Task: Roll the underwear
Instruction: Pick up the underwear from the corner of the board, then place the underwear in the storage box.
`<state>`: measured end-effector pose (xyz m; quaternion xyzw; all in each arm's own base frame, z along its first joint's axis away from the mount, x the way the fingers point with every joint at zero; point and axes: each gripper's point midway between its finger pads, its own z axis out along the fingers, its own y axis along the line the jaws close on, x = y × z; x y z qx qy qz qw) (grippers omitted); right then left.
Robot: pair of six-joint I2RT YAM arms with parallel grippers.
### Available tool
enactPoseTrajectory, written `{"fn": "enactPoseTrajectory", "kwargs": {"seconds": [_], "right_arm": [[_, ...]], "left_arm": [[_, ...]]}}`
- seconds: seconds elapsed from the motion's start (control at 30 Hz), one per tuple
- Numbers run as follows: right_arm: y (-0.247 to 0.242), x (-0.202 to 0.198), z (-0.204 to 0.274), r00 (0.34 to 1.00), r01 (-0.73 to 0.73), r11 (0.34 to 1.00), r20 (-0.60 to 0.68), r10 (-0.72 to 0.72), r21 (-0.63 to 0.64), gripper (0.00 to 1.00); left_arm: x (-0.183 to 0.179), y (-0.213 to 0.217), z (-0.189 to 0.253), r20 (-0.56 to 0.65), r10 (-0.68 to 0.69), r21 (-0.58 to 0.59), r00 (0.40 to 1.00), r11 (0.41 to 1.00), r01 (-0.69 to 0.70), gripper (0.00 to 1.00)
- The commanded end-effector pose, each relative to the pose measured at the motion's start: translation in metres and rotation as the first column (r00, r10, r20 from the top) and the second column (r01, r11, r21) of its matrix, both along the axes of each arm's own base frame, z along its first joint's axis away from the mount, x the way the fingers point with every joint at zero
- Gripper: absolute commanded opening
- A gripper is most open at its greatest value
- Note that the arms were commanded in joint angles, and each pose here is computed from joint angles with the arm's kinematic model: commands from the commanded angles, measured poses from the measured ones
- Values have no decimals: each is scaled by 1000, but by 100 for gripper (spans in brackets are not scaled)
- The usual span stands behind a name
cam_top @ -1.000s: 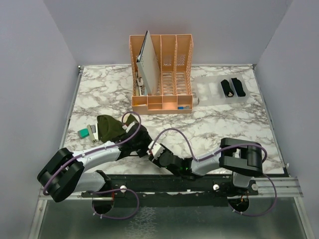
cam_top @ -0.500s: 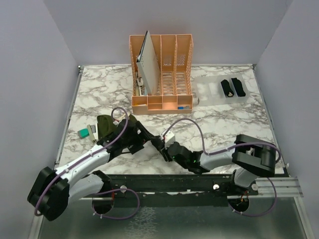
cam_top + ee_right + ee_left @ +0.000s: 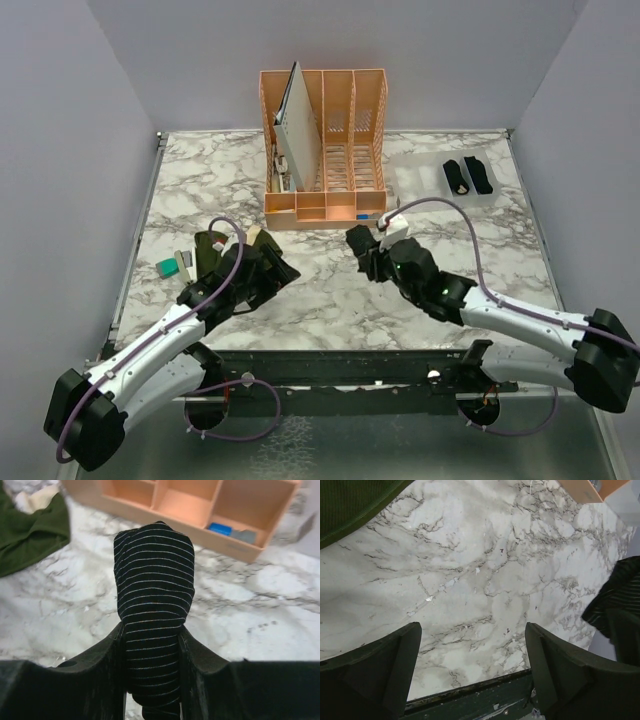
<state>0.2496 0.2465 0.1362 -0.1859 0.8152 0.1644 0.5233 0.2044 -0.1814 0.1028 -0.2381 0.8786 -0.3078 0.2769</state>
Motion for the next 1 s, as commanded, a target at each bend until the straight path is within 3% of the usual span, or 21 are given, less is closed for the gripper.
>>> {"fn": "enactPoseTrajectory", "kwargs": {"seconds": [0.0, 0.23, 0.4, 0.7, 0.97], "right_arm": [[-49, 19, 13, 993, 119, 982, -5, -121, -147, 1], [-124, 97, 51, 937, 346, 917, 27, -347, -198, 1], [-170, 154, 49, 881, 464, 851, 30, -472, -244, 1], [-209, 238, 16, 864, 488, 819, 32, -503, -301, 0], [-213, 276, 1, 896, 432, 817, 83, -435, -381, 1]], "left_arm": [[2, 6, 1, 11, -4, 48, 1000, 999, 3, 91], [3, 5, 2, 20, -42, 74, 999, 996, 40, 93], [2, 5, 3, 24, -68, 88, 997, 994, 65, 96], [-2, 6, -1, 9, -86, 90, 996, 992, 85, 97], [-5, 11, -7, -3, -84, 105, 996, 991, 83, 97]]}}
